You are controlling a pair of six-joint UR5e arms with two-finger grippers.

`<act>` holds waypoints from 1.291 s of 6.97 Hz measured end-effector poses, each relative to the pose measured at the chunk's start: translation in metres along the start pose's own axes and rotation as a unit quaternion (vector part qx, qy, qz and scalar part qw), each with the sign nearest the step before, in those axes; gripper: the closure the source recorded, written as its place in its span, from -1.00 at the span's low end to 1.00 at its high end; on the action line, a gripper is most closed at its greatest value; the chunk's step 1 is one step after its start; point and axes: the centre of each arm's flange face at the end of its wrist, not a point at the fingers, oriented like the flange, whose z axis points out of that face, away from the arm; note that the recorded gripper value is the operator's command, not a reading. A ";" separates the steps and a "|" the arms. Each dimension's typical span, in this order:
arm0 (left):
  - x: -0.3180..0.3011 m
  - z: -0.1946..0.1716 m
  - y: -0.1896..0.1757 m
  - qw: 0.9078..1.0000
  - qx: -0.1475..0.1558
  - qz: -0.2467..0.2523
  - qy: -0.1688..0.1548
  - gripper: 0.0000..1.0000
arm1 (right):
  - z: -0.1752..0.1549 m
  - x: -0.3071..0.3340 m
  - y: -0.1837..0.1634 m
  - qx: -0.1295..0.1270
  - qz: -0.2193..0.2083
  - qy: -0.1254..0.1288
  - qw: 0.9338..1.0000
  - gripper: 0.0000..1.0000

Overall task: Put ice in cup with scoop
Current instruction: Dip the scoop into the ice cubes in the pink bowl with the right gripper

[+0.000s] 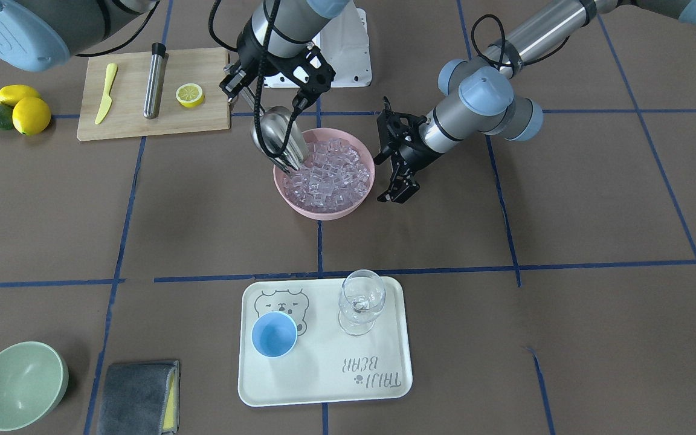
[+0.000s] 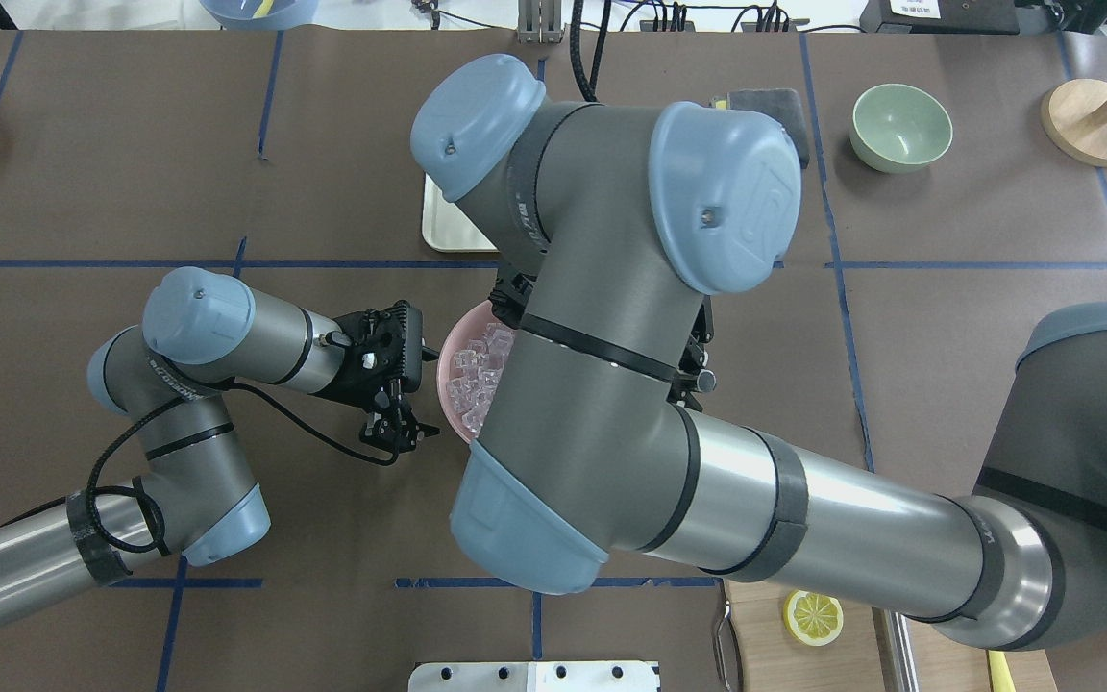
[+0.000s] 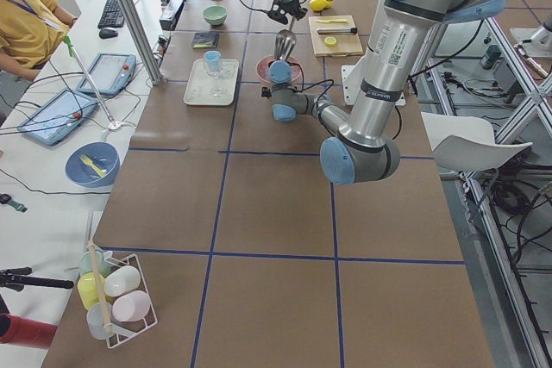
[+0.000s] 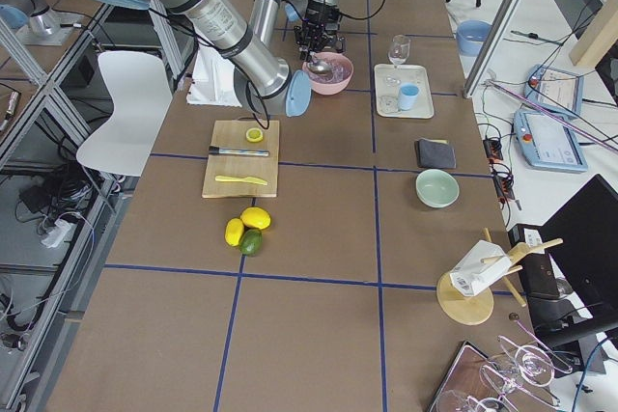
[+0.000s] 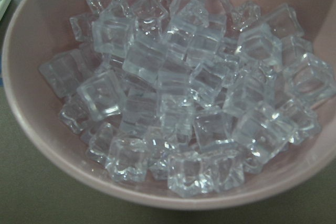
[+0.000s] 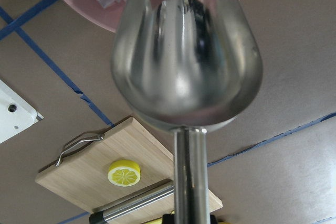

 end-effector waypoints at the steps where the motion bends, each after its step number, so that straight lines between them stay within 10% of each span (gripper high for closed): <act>1: 0.000 0.000 0.000 1.000 0.000 0.000 0.000 -1.00 | 0.000 0.002 -0.007 -0.009 -0.015 0.008 1.000 1.00; 9: -0.001 -0.001 0.001 1.000 0.002 0.001 -0.001 -1.00 | 0.008 -0.013 -0.015 -0.048 -0.062 0.041 0.996 1.00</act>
